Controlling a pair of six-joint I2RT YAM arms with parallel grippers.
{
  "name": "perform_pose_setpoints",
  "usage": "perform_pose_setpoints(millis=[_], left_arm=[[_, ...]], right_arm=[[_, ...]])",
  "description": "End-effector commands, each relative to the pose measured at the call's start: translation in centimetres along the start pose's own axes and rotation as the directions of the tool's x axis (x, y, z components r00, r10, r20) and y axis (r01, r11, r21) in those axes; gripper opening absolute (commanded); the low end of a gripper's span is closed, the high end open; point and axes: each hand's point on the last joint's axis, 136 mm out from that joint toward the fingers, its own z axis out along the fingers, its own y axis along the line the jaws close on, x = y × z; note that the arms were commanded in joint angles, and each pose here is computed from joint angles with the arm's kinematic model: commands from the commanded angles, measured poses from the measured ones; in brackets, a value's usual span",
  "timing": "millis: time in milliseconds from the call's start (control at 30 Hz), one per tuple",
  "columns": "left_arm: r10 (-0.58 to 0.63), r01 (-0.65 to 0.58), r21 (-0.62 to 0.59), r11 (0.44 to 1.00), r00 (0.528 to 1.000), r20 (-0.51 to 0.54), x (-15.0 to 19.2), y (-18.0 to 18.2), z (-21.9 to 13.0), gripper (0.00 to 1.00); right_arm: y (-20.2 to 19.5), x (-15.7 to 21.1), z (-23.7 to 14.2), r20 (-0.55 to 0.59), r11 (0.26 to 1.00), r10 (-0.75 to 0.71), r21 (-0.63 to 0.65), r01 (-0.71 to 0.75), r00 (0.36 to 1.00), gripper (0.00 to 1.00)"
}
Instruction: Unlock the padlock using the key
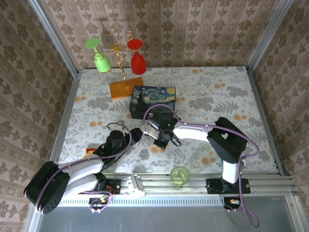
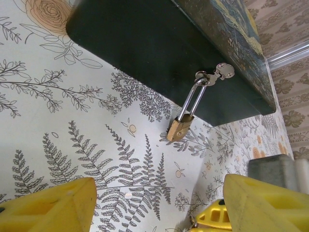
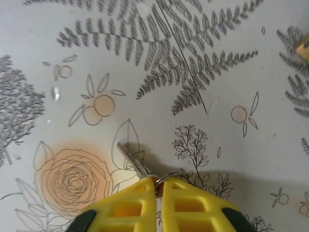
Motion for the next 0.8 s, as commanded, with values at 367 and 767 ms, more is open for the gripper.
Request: perform_pose_setpoints(millis=[367,767], left_arm=[[-0.005,0.005,0.023,1.0,1.0,-0.003,0.2,-0.4,0.0,0.69],[0.176,-0.158,0.397,0.904,0.984,-0.01,0.6,-8.5,-0.1,0.65]], right_arm=[[1.5,0.2,-1.4,0.15,0.926,0.296,-0.286,-0.245,0.943,0.0],[0.1,-2.4,-5.4,0.311,0.78,0.558,-0.513,-0.358,0.77,0.0]])
